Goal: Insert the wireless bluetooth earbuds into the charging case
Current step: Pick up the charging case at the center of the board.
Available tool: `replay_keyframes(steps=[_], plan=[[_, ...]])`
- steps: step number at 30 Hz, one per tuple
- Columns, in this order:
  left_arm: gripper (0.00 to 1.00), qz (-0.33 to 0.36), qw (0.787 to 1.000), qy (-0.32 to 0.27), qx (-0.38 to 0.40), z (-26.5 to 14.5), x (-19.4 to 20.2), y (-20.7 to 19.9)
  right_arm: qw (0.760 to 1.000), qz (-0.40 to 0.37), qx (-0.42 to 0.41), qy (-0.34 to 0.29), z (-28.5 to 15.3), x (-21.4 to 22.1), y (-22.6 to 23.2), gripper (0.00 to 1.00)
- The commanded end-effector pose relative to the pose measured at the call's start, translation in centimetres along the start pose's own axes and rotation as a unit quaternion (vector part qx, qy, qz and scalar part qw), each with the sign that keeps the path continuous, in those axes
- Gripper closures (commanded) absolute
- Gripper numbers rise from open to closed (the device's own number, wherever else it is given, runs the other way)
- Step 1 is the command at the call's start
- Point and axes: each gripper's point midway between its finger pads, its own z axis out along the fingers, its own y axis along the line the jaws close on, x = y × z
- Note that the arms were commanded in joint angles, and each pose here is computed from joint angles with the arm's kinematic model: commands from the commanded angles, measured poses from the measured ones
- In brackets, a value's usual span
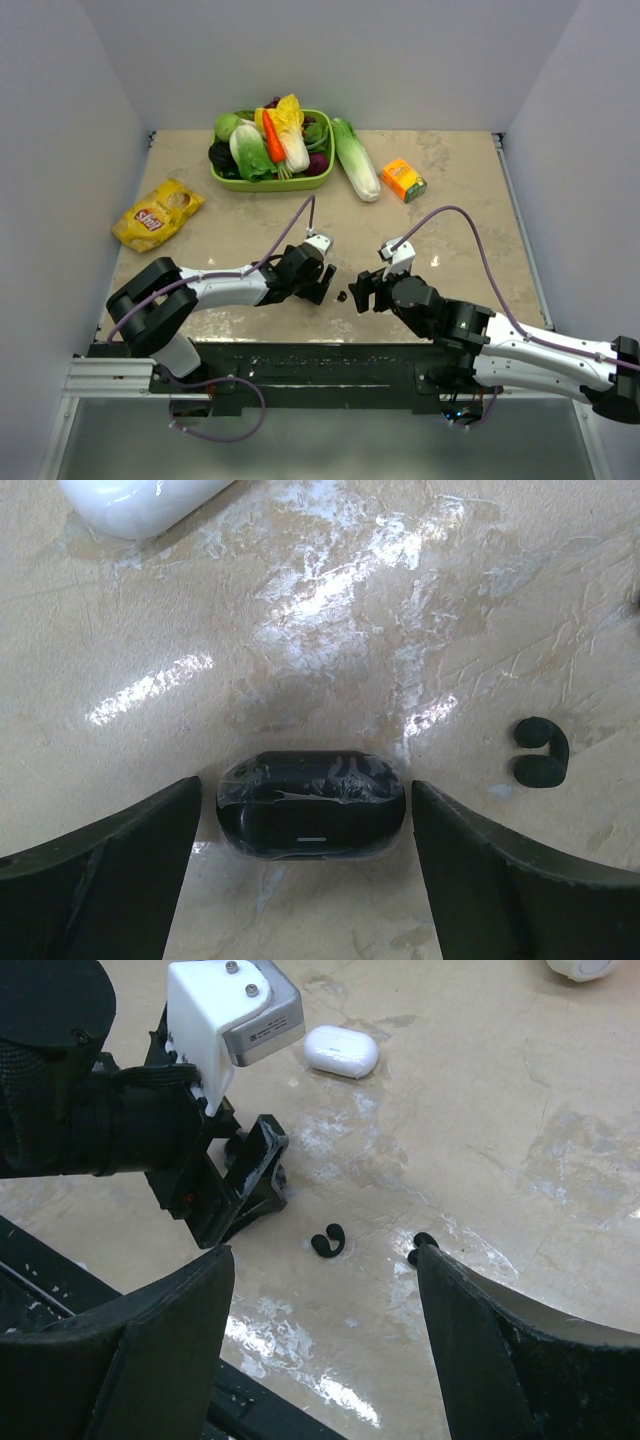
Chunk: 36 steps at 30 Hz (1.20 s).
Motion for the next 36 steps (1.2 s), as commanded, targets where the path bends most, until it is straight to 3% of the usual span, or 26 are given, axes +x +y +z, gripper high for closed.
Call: replay_keyframes(steps=[1,12,25,30,34,36], plan=[[0.16,-0.012,1.000,-0.002,0.011,0.1,-0.2,-0.5,0.999,0.020,-0.004,-0.027,-0.5,-2.2,0.3,0.23],[0.12,0.013,0.999,0.031,-0.008,-0.4,0.9,0.5,0.999,0.022,-0.004,-0.027,-0.6,-2.3,0.3,0.23],[0.21,0.026,0.999,0.046,-0.005,-0.1,1.5,0.4,0.999,0.019,-0.004,-0.027,-0.7,-2.3,0.2,0.23],[0.16,0.027,0.999,0.045,-0.006,0.2,1.4,0.4,0.999,0.021,-0.003,-0.026,-0.7,-2.1,0.1,0.23],[0.22,0.027,0.998,0.048,0.003,0.2,1.5,0.1,0.999,0.021,-0.002,-0.028,-0.8,-2.2,0.0,0.23],[0.30,0.026,0.999,0.046,0.005,0.0,1.6,0.1,0.999,0.022,-0.003,-0.028,-0.8,-2.2,0.1,0.23]])
